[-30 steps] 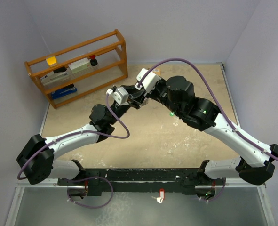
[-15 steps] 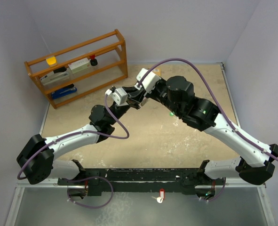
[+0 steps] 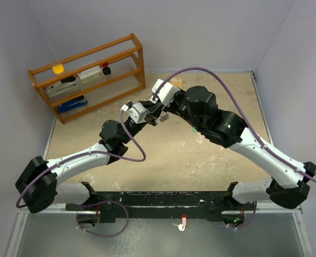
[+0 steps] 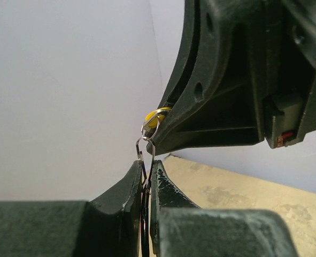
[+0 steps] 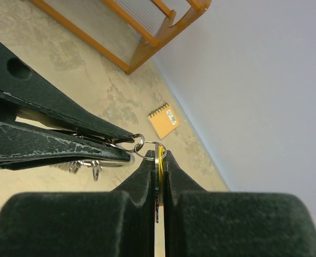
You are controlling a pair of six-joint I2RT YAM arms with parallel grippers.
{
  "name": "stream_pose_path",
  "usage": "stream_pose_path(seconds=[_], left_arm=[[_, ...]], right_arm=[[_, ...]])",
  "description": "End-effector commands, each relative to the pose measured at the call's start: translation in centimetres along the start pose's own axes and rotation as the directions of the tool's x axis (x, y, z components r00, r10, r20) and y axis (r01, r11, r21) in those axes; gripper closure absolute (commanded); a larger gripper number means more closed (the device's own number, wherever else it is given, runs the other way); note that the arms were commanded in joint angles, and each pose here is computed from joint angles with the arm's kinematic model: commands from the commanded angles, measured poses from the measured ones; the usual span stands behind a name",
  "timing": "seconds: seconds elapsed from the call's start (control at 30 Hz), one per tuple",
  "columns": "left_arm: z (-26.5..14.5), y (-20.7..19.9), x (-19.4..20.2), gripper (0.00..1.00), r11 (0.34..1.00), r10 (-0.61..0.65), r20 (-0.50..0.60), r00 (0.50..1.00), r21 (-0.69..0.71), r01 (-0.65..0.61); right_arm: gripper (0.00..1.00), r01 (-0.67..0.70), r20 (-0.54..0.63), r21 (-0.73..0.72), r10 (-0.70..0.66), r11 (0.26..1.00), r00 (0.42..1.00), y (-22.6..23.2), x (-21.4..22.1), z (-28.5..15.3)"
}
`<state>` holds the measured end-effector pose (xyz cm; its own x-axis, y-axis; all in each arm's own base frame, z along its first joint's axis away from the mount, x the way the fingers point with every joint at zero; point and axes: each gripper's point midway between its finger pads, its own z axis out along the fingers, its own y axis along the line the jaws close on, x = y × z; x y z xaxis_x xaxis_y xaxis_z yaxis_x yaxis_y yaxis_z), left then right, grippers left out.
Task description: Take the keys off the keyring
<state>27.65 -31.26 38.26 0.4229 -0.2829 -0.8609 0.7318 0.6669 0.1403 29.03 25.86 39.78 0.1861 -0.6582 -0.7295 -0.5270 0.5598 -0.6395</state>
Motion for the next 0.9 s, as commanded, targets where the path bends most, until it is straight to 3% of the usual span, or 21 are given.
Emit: stream_pose_path(seconds=[0.0,0.43,0.87], left_arm=[[-1.6,1.1,0.4,1.00,0.991,0.127,-0.063,0.990,-0.025,-0.129],[-4.0,-1.8,0.7,1.00,0.929,0.316,-0.180,0.931,0.258,-0.266],[-3.7,-4.3,0.5,1.00,0.885,0.314,-0.163,0.935,0.407,-0.226]], right_arm=[[1.00,-0.010,0.057,0.138,0.002,0.990,0.998,-5.0,-2.8,-2.1],[1.00,0.085,0.001,0.059,-0.085,0.995,0.996,-4.8,-3.2,-2.0],[1.00,0.115,0.014,-0.065,-0.114,0.991,0.993,-2.3,-3.3,-1.3]])
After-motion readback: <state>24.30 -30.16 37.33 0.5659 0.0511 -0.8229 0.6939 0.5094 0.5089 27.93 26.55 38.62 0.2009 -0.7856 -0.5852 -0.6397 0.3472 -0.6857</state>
